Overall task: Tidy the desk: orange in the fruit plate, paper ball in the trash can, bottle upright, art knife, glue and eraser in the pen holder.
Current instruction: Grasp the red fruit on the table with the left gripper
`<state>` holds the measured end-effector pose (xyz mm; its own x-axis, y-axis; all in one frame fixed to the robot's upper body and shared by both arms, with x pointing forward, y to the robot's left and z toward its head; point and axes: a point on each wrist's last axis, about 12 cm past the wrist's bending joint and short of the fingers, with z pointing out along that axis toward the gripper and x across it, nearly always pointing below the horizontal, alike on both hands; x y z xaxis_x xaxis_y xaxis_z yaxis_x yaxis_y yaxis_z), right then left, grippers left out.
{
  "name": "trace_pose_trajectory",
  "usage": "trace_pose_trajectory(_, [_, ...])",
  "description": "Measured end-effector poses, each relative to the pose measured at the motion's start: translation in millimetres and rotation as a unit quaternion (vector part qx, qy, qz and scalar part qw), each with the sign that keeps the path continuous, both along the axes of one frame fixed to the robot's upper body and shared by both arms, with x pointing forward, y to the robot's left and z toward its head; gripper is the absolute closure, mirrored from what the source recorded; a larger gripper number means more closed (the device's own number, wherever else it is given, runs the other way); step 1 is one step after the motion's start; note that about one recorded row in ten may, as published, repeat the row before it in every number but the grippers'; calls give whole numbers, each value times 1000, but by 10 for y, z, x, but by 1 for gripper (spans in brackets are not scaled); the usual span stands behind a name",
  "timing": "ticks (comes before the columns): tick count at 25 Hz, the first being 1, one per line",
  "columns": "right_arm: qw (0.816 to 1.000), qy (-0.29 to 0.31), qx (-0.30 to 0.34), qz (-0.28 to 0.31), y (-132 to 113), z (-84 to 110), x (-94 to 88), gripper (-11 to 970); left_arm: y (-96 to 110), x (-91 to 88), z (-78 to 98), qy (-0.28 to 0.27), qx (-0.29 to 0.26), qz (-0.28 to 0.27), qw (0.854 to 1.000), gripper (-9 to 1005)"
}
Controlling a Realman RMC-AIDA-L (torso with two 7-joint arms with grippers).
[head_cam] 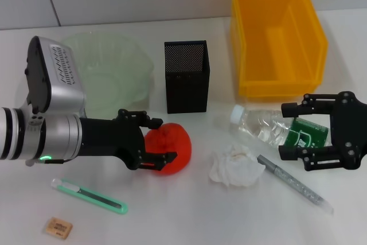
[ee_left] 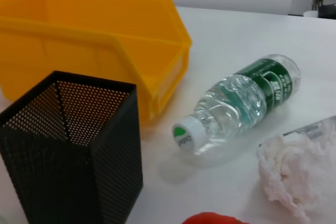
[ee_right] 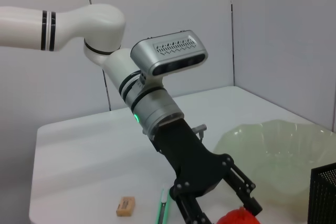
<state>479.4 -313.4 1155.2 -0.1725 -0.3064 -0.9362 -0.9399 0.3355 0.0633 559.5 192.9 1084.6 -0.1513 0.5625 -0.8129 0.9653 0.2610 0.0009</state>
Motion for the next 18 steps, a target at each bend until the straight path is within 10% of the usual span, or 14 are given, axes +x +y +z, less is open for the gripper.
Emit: trace_pose_trajectory(18, [1000, 0, 0, -1, 3, -1, 8, 191, -4, 4, -9, 1, 4, 4, 1000, 681])
